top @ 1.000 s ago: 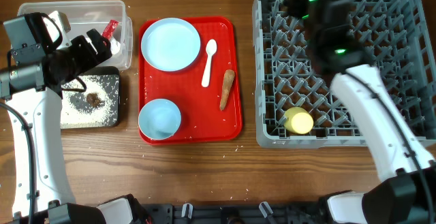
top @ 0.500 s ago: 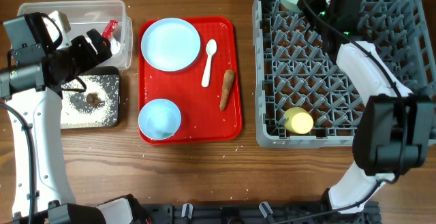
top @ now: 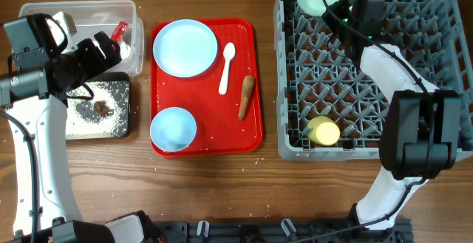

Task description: Sort waste into correct bins and load items into the dishwasher rack

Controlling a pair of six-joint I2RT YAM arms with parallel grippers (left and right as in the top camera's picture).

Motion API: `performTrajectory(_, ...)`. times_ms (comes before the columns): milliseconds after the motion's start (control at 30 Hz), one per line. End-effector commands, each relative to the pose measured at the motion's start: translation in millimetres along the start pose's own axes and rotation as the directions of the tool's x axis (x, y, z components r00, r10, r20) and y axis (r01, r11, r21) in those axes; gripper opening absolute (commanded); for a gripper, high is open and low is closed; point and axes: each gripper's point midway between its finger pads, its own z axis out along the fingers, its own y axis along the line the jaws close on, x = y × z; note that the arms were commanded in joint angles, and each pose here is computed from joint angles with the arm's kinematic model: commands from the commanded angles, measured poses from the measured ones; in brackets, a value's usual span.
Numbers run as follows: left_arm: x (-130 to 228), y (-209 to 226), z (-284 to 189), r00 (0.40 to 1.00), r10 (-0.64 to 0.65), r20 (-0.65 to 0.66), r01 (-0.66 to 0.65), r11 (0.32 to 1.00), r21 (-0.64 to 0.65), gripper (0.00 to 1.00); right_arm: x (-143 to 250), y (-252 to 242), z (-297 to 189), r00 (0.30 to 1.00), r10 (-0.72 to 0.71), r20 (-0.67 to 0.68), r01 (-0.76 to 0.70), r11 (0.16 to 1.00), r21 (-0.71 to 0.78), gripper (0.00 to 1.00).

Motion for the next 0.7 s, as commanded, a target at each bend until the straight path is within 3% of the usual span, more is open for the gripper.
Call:
performTrajectory(0, -7, -1, -8, 0.999, 0.022, 0.030, -0.022, 1.000, 0.001, 1.00, -3, -6, 3, 0.998, -0.068, 0.010, 0.068, 0.997, 0.019, 0.04)
performTrajectory(200, -7, -1, -8, 0.999, 0.022, 0.030, -0.022, 1.000, 0.001, 1.00, -30, 24, -39, 0.979, -0.188, 0.083, 0.188, 0.982, 0.006, 0.04)
performTrajectory(400, -7, -1, -8, 0.999, 0.022, 0.030, -0.022, 1.000, 0.001, 1.00, -67, 51, -132, 0.899, -0.350, 0.263, 0.306, 0.932, 0.194, 0.04)
performTrajectory(533, -7, -1, -8, 0.999, 0.022, 0.030, -0.022, 1.000, 0.001, 1.00, -54, 56, -171, 0.796, -0.531, 0.292, 0.374, 0.809, 0.454, 0.04)
performTrajectory(667, -7, -1, -8, 0.999, 0.022, 0.030, -0.022, 1.000, 0.001, 1.00, -44, 55, -179, 0.693, -0.667, 0.272, 0.387, 0.663, 0.641, 0.04)
